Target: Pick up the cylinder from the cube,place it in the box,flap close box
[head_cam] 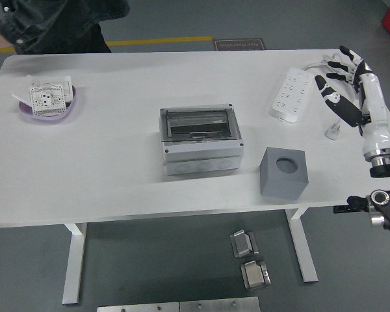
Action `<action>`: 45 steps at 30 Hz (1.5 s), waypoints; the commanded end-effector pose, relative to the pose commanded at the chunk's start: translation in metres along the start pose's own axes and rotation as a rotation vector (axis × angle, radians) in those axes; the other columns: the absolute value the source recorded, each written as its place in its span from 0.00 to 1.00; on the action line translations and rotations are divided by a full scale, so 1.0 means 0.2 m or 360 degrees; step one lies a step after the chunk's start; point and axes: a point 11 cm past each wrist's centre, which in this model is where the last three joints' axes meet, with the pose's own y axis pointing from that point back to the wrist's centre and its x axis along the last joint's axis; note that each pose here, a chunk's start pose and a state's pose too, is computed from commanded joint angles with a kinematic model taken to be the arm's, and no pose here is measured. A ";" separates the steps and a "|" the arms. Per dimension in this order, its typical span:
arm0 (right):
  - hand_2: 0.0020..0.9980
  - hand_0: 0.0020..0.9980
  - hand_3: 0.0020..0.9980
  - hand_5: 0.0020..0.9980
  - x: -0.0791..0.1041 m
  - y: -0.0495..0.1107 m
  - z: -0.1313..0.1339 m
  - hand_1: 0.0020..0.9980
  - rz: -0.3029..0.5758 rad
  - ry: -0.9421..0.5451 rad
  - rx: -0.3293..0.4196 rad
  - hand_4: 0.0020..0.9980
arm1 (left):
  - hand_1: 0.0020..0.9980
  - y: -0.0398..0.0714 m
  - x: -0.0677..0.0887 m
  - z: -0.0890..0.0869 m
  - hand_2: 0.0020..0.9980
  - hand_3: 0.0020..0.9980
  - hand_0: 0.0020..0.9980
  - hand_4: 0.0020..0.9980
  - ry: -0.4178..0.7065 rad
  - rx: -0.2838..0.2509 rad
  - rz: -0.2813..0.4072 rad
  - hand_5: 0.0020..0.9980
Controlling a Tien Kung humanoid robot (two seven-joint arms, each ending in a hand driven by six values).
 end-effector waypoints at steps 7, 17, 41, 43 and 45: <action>0.72 0.74 0.85 0.53 0.23 0.03 0.06 0.65 0.0259 -0.0100 -0.0055 0.79 | 0.65 0.01 0.04 0.06 0.62 0.64 0.65 0.57 -0.0004 -0.0037 0.0020 0.57; 0.72 0.74 0.83 0.56 0.34 0.09 0.09 0.66 0.0364 -0.0110 -0.0080 0.79 | 0.65 0.02 0.08 0.11 0.62 0.64 0.65 0.57 -0.0006 -0.0077 0.0040 0.57; 0.71 0.74 0.81 0.55 0.48 0.14 0.12 0.65 0.0493 -0.0041 -0.0103 0.76 | 0.65 0.01 0.07 0.09 0.62 0.64 0.65 0.59 0.0018 -0.0073 0.0025 0.53; 0.71 0.74 0.81 0.55 0.48 0.14 0.12 0.65 0.0490 -0.0040 -0.0102 0.76 | 0.65 0.01 0.07 0.09 0.62 0.64 0.65 0.59 0.0022 -0.0075 0.0025 0.53; 0.71 0.74 0.81 0.55 0.47 0.14 0.12 0.65 0.0485 -0.0039 -0.0103 0.76 | 0.65 0.01 0.07 0.09 0.62 0.64 0.65 0.59 0.0025 -0.0077 0.0022 0.53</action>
